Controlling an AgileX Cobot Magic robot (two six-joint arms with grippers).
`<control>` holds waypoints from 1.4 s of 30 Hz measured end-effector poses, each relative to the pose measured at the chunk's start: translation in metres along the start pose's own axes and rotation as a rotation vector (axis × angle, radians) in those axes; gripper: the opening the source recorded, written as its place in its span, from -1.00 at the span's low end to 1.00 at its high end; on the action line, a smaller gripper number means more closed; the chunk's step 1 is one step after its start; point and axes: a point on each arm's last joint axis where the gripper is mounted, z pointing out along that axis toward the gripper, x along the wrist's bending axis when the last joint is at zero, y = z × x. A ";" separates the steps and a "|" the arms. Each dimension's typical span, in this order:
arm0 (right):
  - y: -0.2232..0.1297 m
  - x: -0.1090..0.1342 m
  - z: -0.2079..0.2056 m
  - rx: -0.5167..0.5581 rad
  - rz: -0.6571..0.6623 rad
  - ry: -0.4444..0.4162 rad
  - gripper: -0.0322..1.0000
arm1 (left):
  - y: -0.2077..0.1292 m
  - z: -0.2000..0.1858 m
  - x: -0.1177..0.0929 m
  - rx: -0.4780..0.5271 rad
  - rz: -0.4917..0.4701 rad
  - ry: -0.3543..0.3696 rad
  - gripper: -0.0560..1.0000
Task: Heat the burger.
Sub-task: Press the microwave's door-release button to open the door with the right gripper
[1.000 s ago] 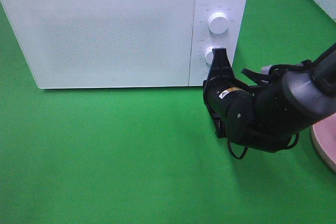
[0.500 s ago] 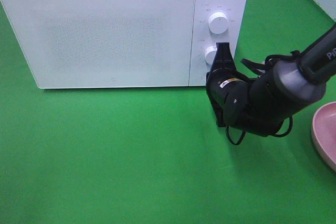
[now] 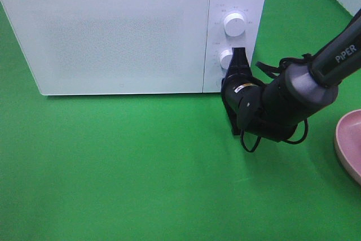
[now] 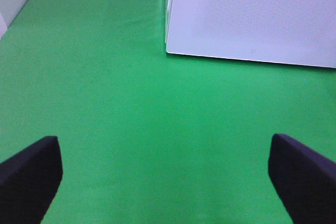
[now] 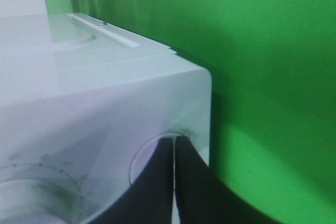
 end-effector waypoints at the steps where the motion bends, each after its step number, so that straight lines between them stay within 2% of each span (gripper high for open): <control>1: 0.000 0.000 0.000 0.000 0.000 0.000 -0.92 | 0.000 0.000 0.000 0.000 0.000 0.000 0.98; 18: -0.004 0.005 0.005 -0.001 0.007 0.033 -0.92 | 0.000 0.000 0.000 0.000 0.000 0.000 0.98; 22: -0.004 0.007 0.004 -0.015 0.002 0.073 -0.92 | 0.000 0.000 0.000 0.000 0.000 0.000 0.98; 42: -0.010 0.000 0.017 -0.060 0.017 0.110 -0.92 | 0.000 0.000 0.000 0.000 0.000 0.000 0.98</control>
